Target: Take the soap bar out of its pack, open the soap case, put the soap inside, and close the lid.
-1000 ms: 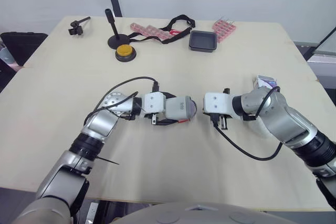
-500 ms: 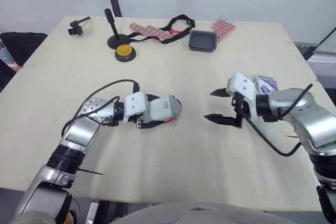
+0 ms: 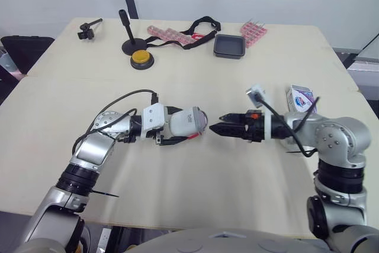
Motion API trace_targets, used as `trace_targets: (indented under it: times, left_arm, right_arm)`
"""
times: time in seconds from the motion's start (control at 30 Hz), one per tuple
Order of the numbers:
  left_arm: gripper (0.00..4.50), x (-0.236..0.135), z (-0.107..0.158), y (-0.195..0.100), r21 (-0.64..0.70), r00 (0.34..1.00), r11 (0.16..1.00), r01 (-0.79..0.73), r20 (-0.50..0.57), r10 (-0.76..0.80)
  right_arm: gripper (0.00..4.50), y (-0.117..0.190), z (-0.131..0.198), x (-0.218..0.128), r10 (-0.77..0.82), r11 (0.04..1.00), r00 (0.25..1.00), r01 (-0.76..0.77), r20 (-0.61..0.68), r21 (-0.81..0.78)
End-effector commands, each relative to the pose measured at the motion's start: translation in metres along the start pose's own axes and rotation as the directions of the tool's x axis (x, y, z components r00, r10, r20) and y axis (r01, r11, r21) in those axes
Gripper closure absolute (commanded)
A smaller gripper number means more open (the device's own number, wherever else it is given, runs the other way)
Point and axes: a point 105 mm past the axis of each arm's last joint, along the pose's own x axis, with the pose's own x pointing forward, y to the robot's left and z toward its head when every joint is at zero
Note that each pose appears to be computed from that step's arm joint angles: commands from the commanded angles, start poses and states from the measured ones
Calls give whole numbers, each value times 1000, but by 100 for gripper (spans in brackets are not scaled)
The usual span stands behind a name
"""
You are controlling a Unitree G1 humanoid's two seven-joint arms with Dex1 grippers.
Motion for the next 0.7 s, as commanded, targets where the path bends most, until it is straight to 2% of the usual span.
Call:
trace_targets:
  times: [0.03, 0.23, 0.47, 0.7]
  left_arm:
    - [102, 4, 14, 0, 50, 999, 999, 12, 45, -14]
    - [102, 5, 18, -4, 68, 997, 997, 49, 59, -53]
    - [102, 5, 18, -8, 85, 995, 993, 79, 51, -84]
    - [102, 2, 11, -6, 101, 996, 991, 87, 23, -90]
  right_arm:
    - [1, 3, 2, 2, 16, 1000, 1000, -16, 14, 25]
    - [1, -9, -4, 11, -19, 991, 1000, 20, -9, 129]
    - [1, 9, -4, 22, 54, 991, 999, -52, -11, 125]
    - [1, 17, -14, 17, 106, 984, 994, -100, -32, 146]
